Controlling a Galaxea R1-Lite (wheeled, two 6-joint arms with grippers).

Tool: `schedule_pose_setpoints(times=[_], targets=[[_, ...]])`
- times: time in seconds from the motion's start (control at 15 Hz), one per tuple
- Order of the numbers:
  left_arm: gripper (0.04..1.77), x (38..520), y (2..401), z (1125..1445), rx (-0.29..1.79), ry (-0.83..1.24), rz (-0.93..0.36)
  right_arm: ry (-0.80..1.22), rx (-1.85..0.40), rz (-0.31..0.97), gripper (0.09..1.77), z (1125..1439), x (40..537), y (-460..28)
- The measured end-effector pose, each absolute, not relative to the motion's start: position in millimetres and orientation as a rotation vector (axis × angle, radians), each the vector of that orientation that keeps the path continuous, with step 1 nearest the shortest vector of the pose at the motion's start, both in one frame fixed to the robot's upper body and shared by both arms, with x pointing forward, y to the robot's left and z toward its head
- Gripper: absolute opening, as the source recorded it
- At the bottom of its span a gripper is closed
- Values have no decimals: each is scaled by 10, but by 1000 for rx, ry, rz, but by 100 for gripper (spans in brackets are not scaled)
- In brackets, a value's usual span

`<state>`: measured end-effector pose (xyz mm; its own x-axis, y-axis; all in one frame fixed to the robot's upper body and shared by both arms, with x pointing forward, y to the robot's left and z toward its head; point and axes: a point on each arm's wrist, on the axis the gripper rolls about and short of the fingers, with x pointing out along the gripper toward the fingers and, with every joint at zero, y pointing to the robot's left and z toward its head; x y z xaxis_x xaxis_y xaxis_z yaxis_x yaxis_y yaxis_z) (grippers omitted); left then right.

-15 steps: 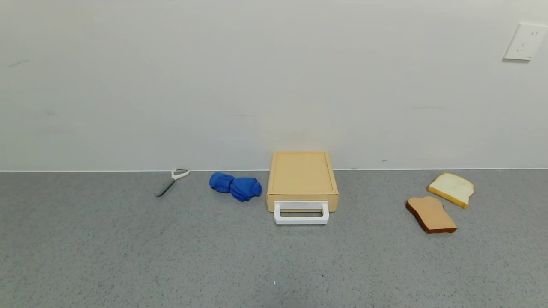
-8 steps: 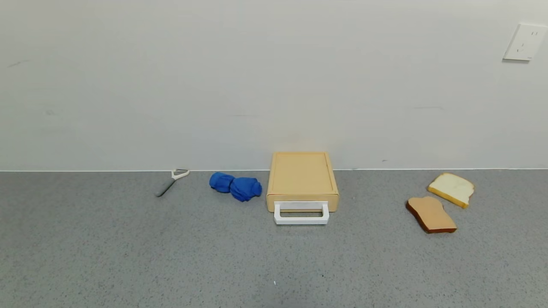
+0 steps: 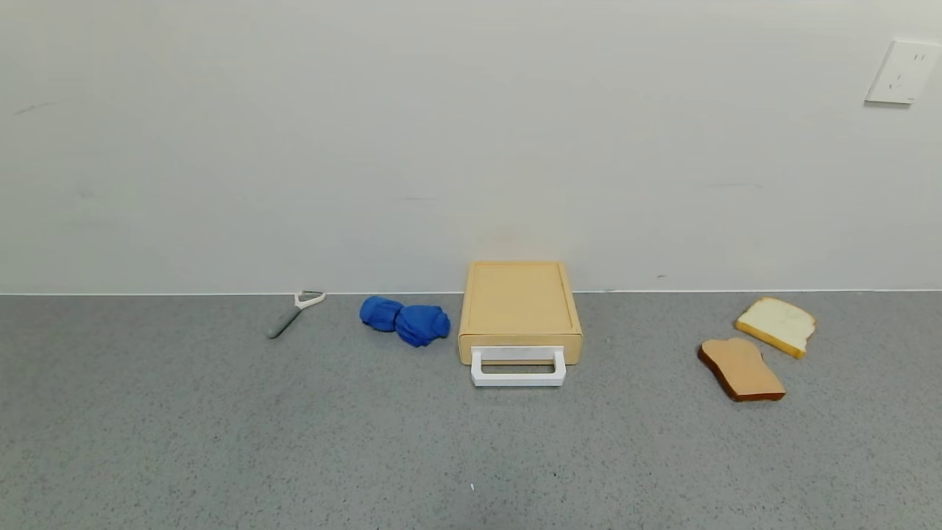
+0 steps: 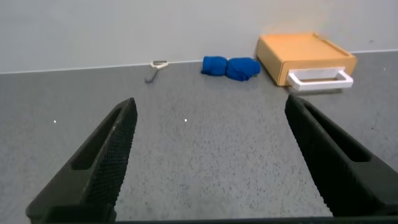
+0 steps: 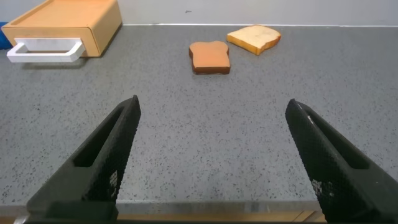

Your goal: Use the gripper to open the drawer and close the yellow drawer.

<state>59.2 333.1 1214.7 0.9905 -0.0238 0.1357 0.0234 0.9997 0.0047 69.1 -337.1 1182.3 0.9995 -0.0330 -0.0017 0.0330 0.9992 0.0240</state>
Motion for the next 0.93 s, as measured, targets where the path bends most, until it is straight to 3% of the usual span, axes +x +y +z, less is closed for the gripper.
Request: schedule_pose_setpoints(times=[0.27, 0.93], targets=[[172, 684, 3335, 11857, 21, -16, -5, 1, 24, -33, 171, 11823, 691, -3371], [172, 691, 3334, 11826, 21, -1, -9, 1, 24, -33, 171, 11823, 691, -3371]])
